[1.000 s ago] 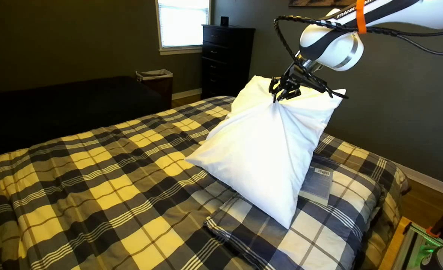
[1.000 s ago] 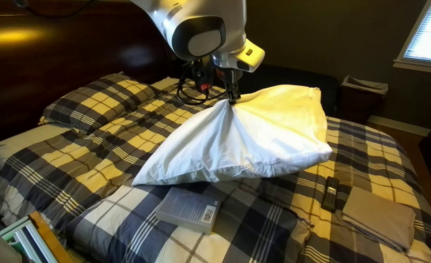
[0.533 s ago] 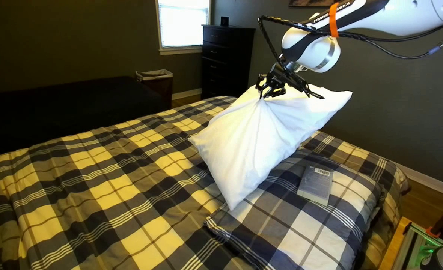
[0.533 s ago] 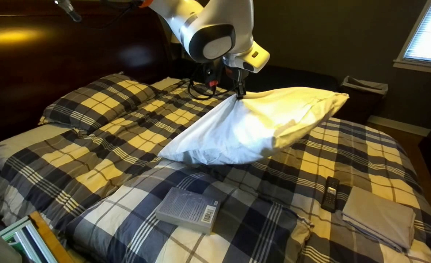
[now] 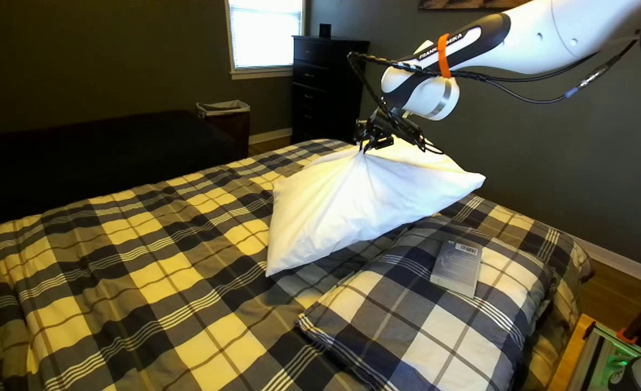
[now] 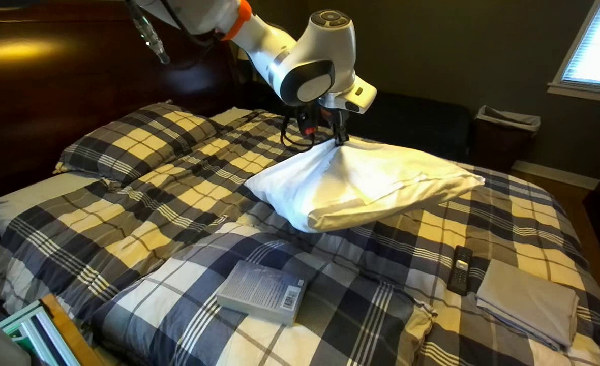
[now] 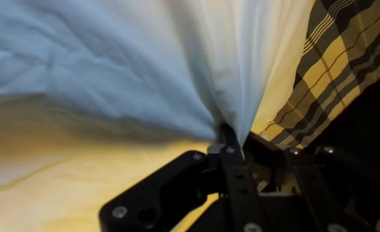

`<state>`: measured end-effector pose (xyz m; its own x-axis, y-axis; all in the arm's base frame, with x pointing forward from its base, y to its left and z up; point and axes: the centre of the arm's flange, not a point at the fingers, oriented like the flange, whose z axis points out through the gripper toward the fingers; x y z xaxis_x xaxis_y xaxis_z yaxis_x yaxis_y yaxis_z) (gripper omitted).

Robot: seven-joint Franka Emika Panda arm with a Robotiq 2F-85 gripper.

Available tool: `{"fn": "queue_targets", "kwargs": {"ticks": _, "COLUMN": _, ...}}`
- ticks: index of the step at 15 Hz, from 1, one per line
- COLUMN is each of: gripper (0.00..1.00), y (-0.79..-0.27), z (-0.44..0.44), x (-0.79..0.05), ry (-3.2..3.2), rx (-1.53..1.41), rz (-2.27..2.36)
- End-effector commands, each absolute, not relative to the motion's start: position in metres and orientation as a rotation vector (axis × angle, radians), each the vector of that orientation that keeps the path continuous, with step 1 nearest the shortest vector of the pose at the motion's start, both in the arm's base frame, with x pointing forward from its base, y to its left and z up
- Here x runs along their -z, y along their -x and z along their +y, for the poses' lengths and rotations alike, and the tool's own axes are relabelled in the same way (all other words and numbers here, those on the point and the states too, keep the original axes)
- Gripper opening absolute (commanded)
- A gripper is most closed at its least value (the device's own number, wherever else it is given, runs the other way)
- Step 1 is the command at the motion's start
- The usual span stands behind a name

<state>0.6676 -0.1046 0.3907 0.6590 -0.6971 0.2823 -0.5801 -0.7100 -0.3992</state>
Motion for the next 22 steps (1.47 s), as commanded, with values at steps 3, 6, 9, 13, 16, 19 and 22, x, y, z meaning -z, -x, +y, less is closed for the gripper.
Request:
{"fn": "queue_targets", "kwargs": {"ticks": 3, "gripper": 0.02, "y": -0.697, "z": -0.114, "x": -0.387, "ry": 2.684, "rx": 0.733, "rz": 0.857}}
{"fn": "queue_targets", "kwargs": {"ticks": 6, "gripper": 0.02, "y": -0.704, "z": -0.116, "x": -0.378, "ry": 2.717, "rx": 0.756, "rz": 0.794}}
{"fn": "queue_targets", "kwargs": {"ticks": 9, "gripper": 0.02, "y": -0.704, "z": -0.120, "x": -0.368, "ry": 2.732, "rx": 0.727, "rz": 0.791}}
{"fn": "queue_targets", "kwargs": {"ticks": 13, "gripper": 0.02, "y": -0.698, "z": -0.131, "x": -0.350, "ry": 2.736, "rx": 0.700, "rz": 0.856}}
{"fn": "queue_targets", "kwargs": {"ticks": 16, "gripper": 0.34, "y": -0.695, "z": -0.142, "x": -0.343, "ry": 2.728, "rx": 0.692, "rz": 0.891}}
{"fn": "queue_targets", "kwargs": {"ticks": 19, "gripper": 0.48, "y": -0.681, "z": -0.150, "x": -0.358, "ry": 2.722, "rx": 0.720, "rz": 0.957}}
{"fn": "queue_targets", "kwargs": {"ticks": 22, "gripper": 0.70, "y": -0.659, "z": -0.154, "x": -0.378, "ry": 2.751, "rx": 0.706, "rz": 0.976}}
